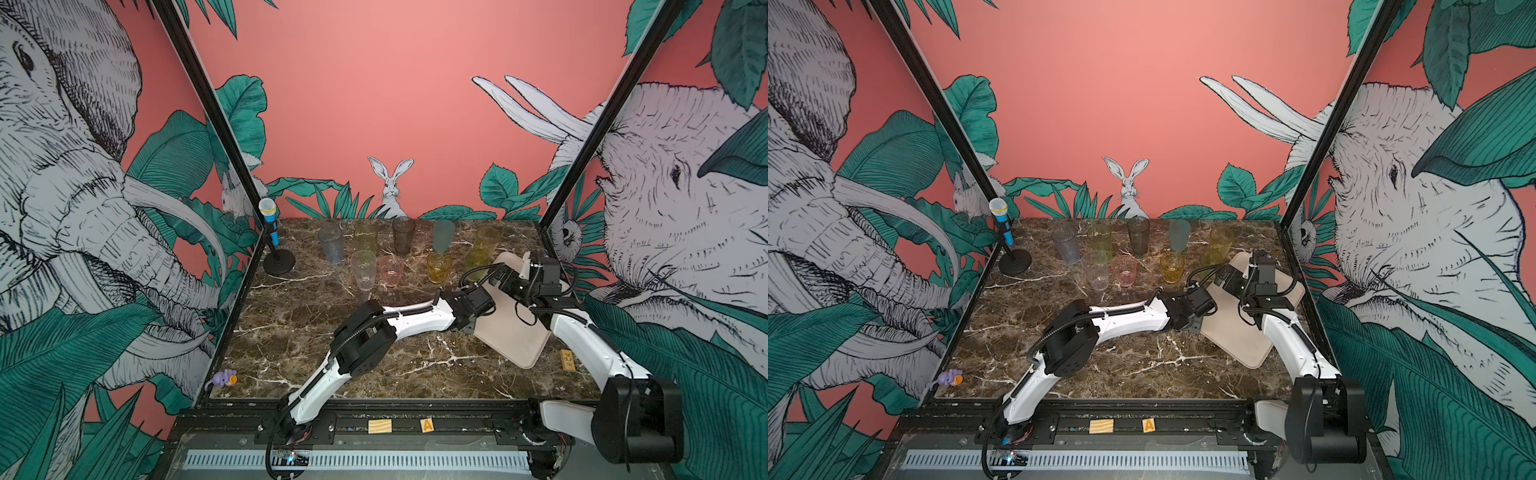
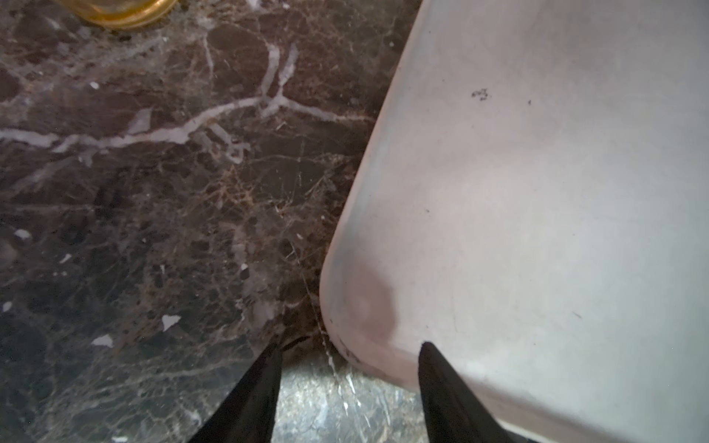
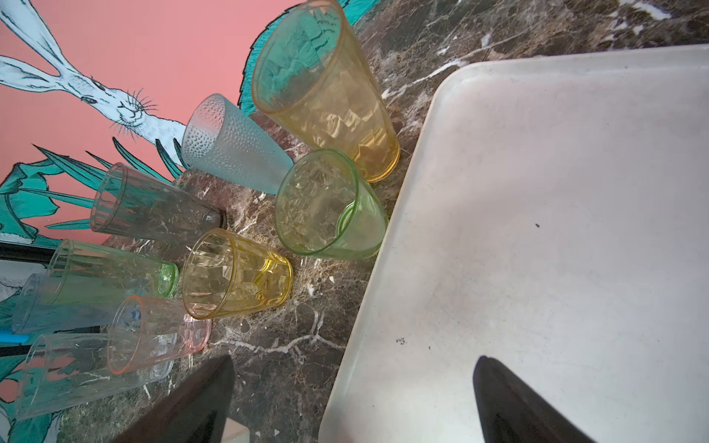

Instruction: Place the glasses into the tray

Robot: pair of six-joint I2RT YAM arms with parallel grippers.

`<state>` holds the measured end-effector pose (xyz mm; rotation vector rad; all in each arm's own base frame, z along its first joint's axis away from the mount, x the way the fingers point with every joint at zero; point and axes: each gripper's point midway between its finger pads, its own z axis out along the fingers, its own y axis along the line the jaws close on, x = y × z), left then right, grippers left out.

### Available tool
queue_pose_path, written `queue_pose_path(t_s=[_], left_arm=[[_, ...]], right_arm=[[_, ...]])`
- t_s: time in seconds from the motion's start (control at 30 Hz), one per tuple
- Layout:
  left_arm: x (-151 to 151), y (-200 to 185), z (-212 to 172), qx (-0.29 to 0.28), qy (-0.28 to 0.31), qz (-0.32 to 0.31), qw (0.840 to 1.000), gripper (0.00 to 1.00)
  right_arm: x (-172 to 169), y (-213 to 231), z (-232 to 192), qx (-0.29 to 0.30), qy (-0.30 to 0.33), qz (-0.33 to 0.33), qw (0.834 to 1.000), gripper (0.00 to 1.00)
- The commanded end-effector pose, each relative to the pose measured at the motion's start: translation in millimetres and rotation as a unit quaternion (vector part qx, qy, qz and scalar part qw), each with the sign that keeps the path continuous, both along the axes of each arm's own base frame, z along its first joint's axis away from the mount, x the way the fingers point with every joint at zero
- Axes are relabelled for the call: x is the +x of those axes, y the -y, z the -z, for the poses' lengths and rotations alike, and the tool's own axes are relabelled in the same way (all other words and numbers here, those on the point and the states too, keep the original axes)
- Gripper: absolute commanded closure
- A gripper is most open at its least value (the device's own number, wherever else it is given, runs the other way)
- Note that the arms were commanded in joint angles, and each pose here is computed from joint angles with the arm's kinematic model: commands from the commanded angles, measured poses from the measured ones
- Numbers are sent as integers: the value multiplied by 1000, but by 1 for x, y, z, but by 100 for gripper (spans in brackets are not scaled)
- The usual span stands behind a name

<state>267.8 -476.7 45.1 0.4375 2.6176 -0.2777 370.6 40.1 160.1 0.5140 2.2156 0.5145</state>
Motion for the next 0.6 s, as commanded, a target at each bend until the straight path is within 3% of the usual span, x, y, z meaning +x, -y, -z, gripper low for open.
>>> queue_pose_path(t_s=[0.0,0.57], left_arm=[[1,1,-3,2,-2,-7,1000,45],[8,-17,13,15,-16,-28,999,60]], right_arm=[[3,5,7,-1,4,14,1000,1],[4,4,12,3,-2,12,1000,1]])
